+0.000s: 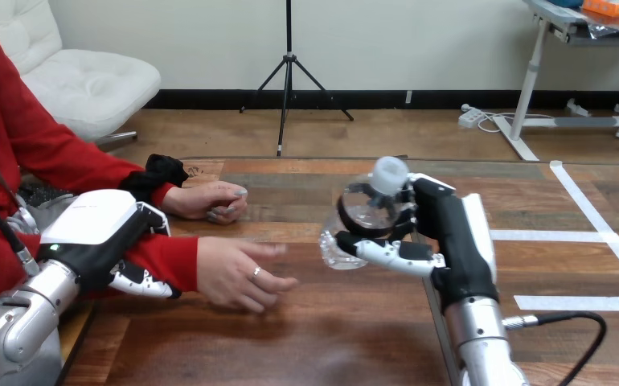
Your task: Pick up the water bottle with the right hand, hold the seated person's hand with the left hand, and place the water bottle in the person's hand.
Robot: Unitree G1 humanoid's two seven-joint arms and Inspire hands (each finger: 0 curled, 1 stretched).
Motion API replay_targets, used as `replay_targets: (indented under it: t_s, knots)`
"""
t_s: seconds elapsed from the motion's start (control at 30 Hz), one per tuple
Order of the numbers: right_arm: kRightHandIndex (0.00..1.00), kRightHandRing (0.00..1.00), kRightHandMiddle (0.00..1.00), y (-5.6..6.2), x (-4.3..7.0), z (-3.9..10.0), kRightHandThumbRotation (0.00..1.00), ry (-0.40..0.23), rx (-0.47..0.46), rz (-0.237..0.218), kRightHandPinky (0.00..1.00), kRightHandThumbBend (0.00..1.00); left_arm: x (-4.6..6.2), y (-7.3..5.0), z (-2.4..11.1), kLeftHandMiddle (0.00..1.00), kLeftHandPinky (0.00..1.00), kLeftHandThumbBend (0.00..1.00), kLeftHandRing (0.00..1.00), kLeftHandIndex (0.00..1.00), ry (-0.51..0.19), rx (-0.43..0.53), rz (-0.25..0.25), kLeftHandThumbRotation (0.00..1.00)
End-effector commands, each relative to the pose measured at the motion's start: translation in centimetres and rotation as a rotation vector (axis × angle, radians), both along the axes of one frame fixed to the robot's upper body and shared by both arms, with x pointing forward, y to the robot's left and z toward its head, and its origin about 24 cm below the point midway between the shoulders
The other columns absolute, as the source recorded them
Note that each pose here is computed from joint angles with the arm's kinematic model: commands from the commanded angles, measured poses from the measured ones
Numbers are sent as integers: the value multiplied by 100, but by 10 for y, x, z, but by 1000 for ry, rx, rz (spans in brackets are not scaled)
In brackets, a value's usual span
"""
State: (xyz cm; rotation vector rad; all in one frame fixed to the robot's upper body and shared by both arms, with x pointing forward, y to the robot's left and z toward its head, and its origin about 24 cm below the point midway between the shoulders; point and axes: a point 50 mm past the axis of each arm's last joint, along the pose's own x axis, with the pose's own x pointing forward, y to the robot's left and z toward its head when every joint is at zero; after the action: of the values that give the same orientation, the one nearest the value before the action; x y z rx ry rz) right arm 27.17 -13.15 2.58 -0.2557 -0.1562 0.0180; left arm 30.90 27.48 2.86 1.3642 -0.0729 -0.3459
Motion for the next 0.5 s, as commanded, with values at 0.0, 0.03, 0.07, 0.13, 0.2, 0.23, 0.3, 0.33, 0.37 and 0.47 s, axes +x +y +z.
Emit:
replay_targets:
  t_s: [0.0,0.03,0.07,0.13,0.2,0.23,0.3,0.33,0.37,0.47]
  knots:
    - [53,38,55,14,18,32,0,-155,29,35,33,84,25,-31,36,43,26,72,34,44,-196,-100,-114,29]
    - [53,38,55,15,18,32,0,-157,28,37,33,84,25,-31,37,43,26,72,34,45,-200,-102,-119,29]
    - [53,38,55,15,18,32,0,-159,28,39,33,84,25,-31,37,43,27,72,34,45,-203,-104,-122,28]
    - [53,38,55,17,19,32,0,-159,28,43,33,84,25,-33,39,43,27,72,34,45,-212,-117,-134,27]
    - [53,38,54,18,19,31,0,-160,27,45,33,84,25,-35,40,43,27,72,35,45,-221,-125,-145,26]
    - [53,38,54,19,20,31,0,-160,27,46,33,84,25,-35,40,43,27,72,34,45,-225,-127,-149,26]
    - [53,38,54,19,20,31,0,-161,26,47,33,84,25,-36,41,43,27,73,34,45,-229,-129,-153,26]
    - [53,39,54,20,20,31,0,-160,25,48,33,85,25,-37,41,43,27,72,35,45,-235,-128,-159,26]
    - [53,39,54,20,21,31,0,-160,24,49,33,85,25,-38,42,43,27,72,35,45,-240,-128,-163,26]
    - [53,39,55,22,21,30,0,-158,21,54,33,85,26,-39,44,43,27,73,35,45,-250,-132,-176,26]
